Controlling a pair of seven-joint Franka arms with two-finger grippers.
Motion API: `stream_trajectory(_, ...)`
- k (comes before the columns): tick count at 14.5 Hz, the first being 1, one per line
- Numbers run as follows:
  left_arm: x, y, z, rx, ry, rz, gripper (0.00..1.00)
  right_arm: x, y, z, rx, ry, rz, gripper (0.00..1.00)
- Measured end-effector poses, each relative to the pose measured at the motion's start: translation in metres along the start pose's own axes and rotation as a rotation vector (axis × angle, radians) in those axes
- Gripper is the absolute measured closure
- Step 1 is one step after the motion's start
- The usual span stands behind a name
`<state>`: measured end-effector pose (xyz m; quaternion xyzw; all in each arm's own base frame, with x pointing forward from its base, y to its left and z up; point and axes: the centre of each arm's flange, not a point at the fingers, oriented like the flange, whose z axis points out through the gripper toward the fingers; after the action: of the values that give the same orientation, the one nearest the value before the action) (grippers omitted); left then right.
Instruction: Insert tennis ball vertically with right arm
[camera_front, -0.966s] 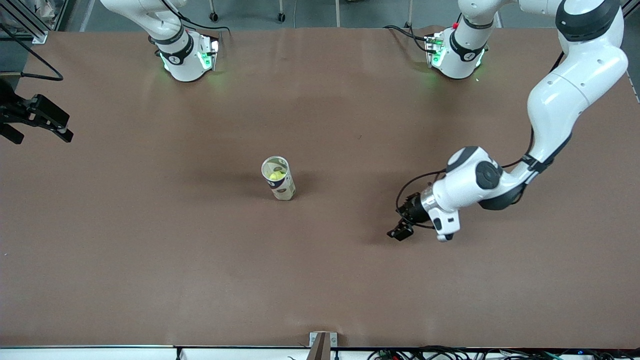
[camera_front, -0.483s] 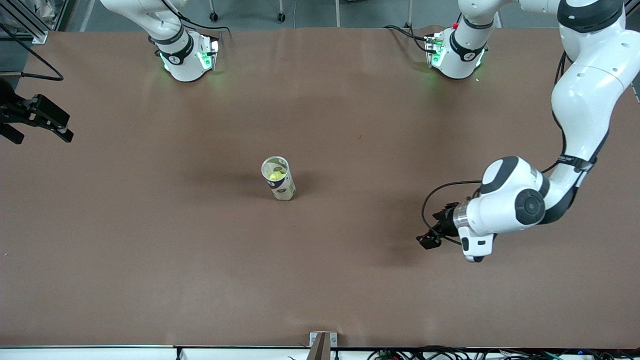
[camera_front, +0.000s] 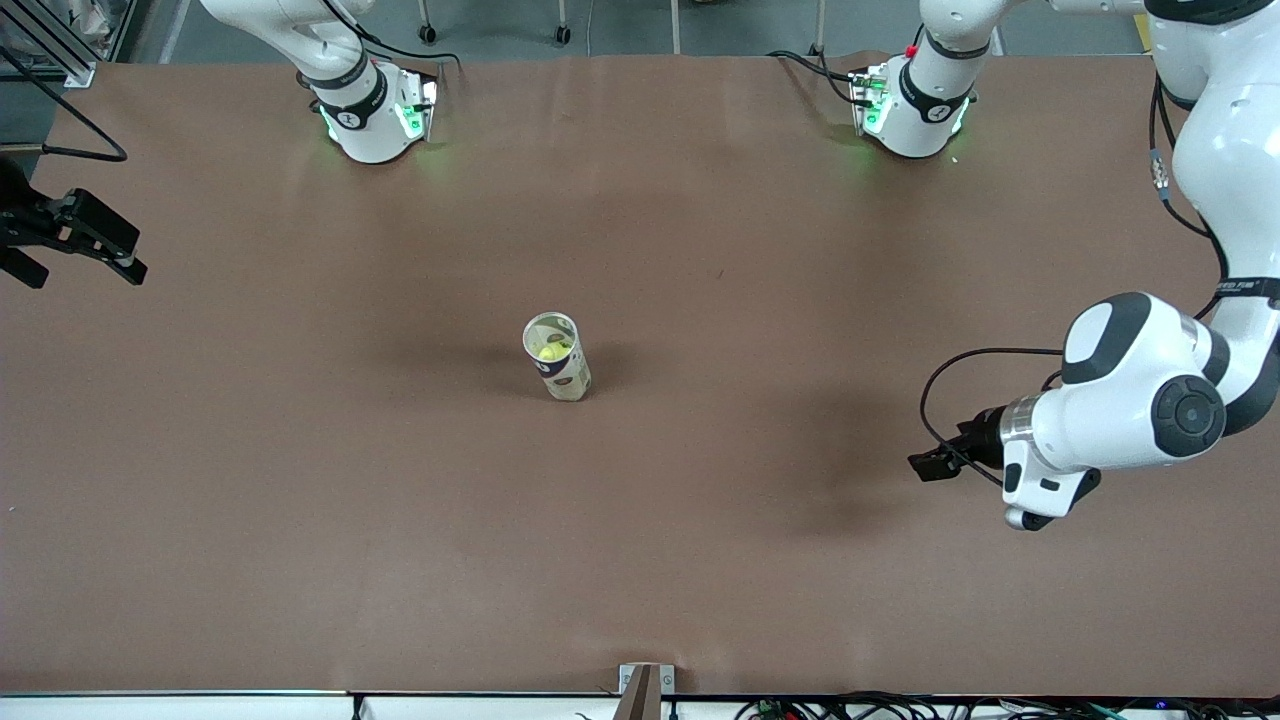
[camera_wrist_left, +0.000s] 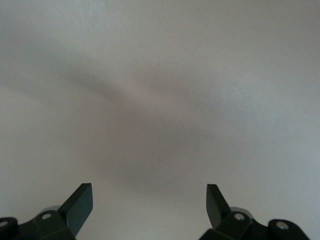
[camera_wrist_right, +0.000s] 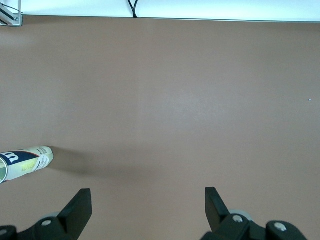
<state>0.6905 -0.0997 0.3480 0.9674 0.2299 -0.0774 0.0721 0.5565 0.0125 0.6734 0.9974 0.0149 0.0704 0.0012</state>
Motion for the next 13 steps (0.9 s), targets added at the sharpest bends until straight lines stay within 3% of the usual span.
stream_trajectory(6, -0.013, -0.008, -0.061, 0.111, -0.006, 0.078, 0.0, 0.001, 0.0, 0.002, 0.0, -0.004, 0.0, 0.0)
stream_trajectory(13, -0.032, 0.003, -0.146, 0.077, 0.044, 0.227, 0.0, 0.001, -0.001, 0.003, 0.0, -0.005, -0.001, 0.0)
